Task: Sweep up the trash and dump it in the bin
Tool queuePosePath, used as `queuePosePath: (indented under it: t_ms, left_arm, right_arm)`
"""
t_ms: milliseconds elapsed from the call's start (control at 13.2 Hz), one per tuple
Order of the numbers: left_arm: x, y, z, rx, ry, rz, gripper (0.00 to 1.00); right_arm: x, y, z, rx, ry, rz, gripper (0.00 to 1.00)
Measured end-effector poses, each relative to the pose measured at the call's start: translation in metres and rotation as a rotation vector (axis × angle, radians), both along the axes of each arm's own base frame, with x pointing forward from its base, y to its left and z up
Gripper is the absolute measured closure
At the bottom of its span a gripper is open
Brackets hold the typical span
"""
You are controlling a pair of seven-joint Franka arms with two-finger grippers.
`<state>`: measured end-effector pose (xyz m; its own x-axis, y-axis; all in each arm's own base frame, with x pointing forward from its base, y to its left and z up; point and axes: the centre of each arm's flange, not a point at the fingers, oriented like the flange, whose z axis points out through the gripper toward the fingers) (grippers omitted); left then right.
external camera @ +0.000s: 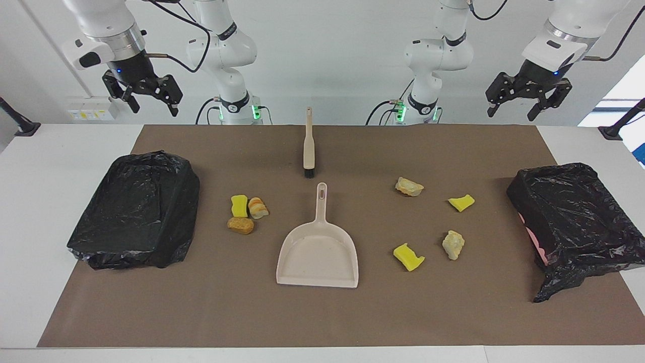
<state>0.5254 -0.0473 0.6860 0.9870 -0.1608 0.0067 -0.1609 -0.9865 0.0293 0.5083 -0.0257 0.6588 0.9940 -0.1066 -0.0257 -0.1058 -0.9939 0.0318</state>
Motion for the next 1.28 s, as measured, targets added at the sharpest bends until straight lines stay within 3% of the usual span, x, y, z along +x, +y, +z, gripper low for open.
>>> queuePosePath:
  t_ms: [906,1284]
  left_arm:
    - [-0.007,-0.027,0.0,0.002,0.003,-0.029,0.0]
    - [-0.045,-0.111,-0.033,0.027,0.018,-0.034,0.0]
  right_arm:
    - [0.001,0.014,-0.009,0.006,0.013,0.044,0.0]
    - [0.038,0.094,-0.063,0.027,0.004,0.039,0.0]
